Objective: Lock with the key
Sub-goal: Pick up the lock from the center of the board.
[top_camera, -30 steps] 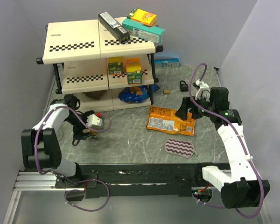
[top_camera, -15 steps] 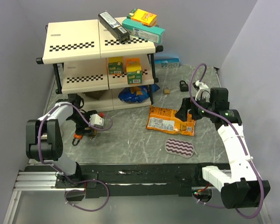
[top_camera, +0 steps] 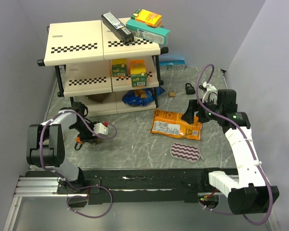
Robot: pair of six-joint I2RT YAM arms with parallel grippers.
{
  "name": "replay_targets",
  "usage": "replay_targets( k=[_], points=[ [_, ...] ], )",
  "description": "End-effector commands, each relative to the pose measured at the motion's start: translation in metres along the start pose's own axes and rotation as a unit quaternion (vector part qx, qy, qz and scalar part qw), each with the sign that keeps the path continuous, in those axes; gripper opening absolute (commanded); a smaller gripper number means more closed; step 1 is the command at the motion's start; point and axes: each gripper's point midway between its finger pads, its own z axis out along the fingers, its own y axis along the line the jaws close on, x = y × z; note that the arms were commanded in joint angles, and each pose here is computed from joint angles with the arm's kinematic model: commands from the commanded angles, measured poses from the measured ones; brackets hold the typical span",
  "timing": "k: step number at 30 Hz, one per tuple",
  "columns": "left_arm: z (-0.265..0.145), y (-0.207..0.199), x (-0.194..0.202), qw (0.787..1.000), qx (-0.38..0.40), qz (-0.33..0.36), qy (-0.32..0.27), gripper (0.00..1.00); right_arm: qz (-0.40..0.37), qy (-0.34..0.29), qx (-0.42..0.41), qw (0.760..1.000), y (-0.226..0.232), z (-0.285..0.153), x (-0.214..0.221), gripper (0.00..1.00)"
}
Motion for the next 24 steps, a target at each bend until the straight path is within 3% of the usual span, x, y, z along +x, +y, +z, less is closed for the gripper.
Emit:
replay_targets(
  k=[1, 4, 5, 8, 9, 17, 24],
  points=[
    [0.005, -0.007, -0.007, 1.0, 0.002, 0.007, -0.02, 0.42, 0.002, -0.016, 0.003, 1.0, 0.003, -0.007, -0.012, 1.0],
    [0.0, -0.004, -0.03, 0.999, -0.007, -0.002, -0.04, 0.24, 0.02, -0.025, 0.009, 0.999, 0.003, -0.007, -0.015, 1.0],
    [-0.001, -0.001, -0.041, 0.998, -0.013, -0.01, -0.059, 0.12, 0.023, -0.031, 0.009, 0.999, 0.003, -0.006, -0.017, 0.99],
    [-0.011, 0.005, -0.083, 0.993, -0.038, -0.037, -0.107, 0.01, 0.035, -0.043, 0.011, 0.998, 0.003, -0.006, -0.02, 0.99],
    [-0.015, 0.005, -0.094, 0.989, -0.043, -0.079, -0.121, 0.01, 0.037, -0.045, 0.009, 0.998, 0.004, -0.006, -0.021, 0.99],
    [-0.051, 0.008, -0.185, 0.95, -0.078, -0.167, -0.252, 0.01, 0.041, -0.055, -0.06, 0.996, 0.028, -0.006, -0.014, 0.99],
    [-0.087, 0.007, -0.264, 0.89, -0.092, -0.266, -0.358, 0.01, 0.11, -0.049, -0.164, 0.979, 0.062, -0.001, -0.001, 0.98]
  ],
)
